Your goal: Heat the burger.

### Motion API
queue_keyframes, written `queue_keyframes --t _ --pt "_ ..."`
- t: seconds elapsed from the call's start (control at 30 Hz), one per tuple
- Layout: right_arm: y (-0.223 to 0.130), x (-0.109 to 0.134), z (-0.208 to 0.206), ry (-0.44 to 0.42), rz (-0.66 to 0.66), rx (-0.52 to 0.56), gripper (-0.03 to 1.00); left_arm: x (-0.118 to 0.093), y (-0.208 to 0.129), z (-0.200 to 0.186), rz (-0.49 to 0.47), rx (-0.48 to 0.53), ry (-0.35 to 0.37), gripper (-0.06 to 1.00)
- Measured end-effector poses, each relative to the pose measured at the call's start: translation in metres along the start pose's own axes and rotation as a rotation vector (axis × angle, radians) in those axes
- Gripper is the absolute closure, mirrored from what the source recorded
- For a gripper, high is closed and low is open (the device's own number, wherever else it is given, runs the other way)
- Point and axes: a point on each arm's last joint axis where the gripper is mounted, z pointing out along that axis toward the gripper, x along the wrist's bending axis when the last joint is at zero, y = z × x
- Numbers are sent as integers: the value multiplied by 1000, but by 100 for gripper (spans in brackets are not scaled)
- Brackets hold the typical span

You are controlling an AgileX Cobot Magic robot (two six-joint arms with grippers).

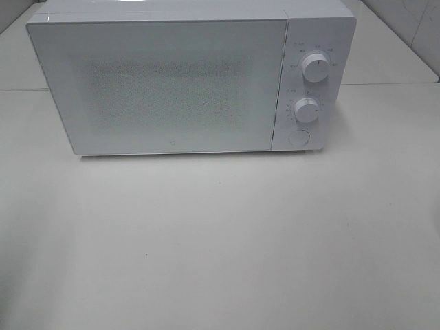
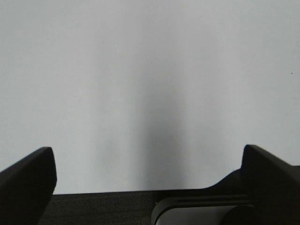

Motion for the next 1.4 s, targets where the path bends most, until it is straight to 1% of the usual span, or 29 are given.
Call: queue_keyframes --t 0.03,0.17,0.2,0.23,0.27,0.33,0.4,0.43,0.47,0.53,0.57,0.6,0.63,0.67,0.7,0.73,0.77,0.8,0.83,0.87,0.9,0.97,1.0,1.07,1.4 --pt "0 0 0 0 0 0 49 0 -5 -4 2 -14 -1 -4" --pt "0 0 0 0 0 0 49 -1 -17 -9 4 -14 -2 -4" --pt "0 0 0 0 0 0 49 -1 -20 -10 5 -28 -2 -4" --pt "0 0 0 0 0 0 49 -1 -23 -15 8 -64 -3 -4" --pt "0 0 0 0 0 0 49 -1 -23 -15 8 -64 -3 -4" --pt "0 0 0 0 0 0 49 -1 -27 -22 10 -111 -3 -4" --pt "0 0 0 0 0 0 49 -1 -29 -24 11 -128 -2 -4" --pt "0 0 0 0 0 0 49 -1 -33 -29 12 -168 3 -4" --pt "0 0 0 0 0 0 49 -1 -33 -29 12 -168 3 -4" --pt "0 0 0 0 0 0 49 0 -41 -38 13 -242 24 -4" --pt "0 0 0 0 0 0 49 0 -41 -38 13 -242 24 -4" --pt "0 0 0 0 0 0 49 1 -47 -44 18 -296 35 -4" --pt "0 0 0 0 0 0 49 1 -50 -48 20 -326 39 -4" --pt "0 0 0 0 0 0 49 1 -50 -48 20 -326 39 -4" --pt "0 0 0 0 0 0 49 1 -56 -53 22 -377 43 -4" --pt "0 0 0 0 0 0 49 1 -60 -56 23 -404 42 -4" --pt "0 0 0 0 0 0 49 1 -60 -56 23 -404 42 -4" --pt "0 0 0 0 0 0 49 1 -66 -60 25 -451 42 -4" --pt "0 0 0 0 0 0 49 1 -66 -60 25 -451 42 -4" --pt "0 0 0 0 0 0 49 1 -68 -62 26 -468 42 -4" --pt "0 0 0 0 0 0 49 1 -73 -65 27 -506 42 -4" --pt "0 0 0 0 0 0 49 1 -75 -66 28 -520 41 -4" --pt "0 0 0 0 0 0 49 1 -80 -68 29 -550 41 -4" --pt "0 0 0 0 0 0 49 1 -82 -69 29 -565 41 -4" --pt "0 0 0 0 0 0 49 1 -83 -69 29 -567 41 -4"
